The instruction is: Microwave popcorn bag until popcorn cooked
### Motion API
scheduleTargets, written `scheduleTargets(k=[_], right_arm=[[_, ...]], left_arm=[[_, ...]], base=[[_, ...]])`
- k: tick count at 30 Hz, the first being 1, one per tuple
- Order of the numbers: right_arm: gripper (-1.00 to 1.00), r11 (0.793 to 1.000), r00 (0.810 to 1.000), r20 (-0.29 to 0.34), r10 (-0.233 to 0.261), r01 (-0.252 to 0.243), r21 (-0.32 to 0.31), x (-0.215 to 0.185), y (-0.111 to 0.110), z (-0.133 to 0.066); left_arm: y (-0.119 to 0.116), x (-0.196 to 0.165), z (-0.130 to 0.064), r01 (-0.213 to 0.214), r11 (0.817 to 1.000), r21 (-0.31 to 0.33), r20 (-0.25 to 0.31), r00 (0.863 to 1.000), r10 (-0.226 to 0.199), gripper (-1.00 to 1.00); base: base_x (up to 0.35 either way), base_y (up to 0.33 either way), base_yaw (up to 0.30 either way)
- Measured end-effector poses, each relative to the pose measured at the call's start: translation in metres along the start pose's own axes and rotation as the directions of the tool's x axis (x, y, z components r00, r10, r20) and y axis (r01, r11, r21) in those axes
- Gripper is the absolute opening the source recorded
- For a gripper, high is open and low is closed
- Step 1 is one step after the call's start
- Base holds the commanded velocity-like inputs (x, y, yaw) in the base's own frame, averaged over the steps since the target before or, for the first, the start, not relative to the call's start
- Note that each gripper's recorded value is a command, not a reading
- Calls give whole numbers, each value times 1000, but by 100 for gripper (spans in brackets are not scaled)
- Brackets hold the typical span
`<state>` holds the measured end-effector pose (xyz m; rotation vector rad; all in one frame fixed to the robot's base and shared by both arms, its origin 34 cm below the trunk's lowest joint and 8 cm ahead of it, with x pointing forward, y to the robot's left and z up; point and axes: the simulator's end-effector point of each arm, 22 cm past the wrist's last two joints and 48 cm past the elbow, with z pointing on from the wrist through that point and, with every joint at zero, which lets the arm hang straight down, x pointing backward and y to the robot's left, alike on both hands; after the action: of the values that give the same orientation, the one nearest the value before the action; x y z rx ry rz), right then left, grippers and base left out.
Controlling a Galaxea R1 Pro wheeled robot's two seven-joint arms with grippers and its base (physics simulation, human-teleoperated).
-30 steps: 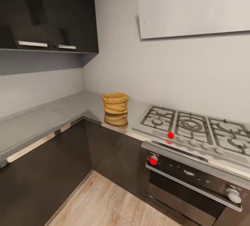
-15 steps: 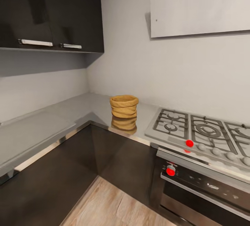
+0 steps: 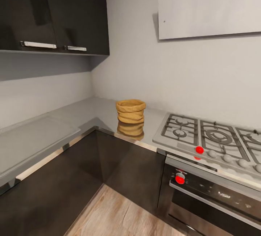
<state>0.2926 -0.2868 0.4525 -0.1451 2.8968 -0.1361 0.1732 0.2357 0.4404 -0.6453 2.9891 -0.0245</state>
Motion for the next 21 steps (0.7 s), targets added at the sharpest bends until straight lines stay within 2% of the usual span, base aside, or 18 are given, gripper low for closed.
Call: scheduleTargets(k=[21], right_arm=[[100, 1000, 1000, -3, -1, 1, 1, -8, -5, -33]], left_arm=[[0, -5, -34, 7, 1000, -1, 2, 1000, -7, 100]], base=[[0, 0, 0]])
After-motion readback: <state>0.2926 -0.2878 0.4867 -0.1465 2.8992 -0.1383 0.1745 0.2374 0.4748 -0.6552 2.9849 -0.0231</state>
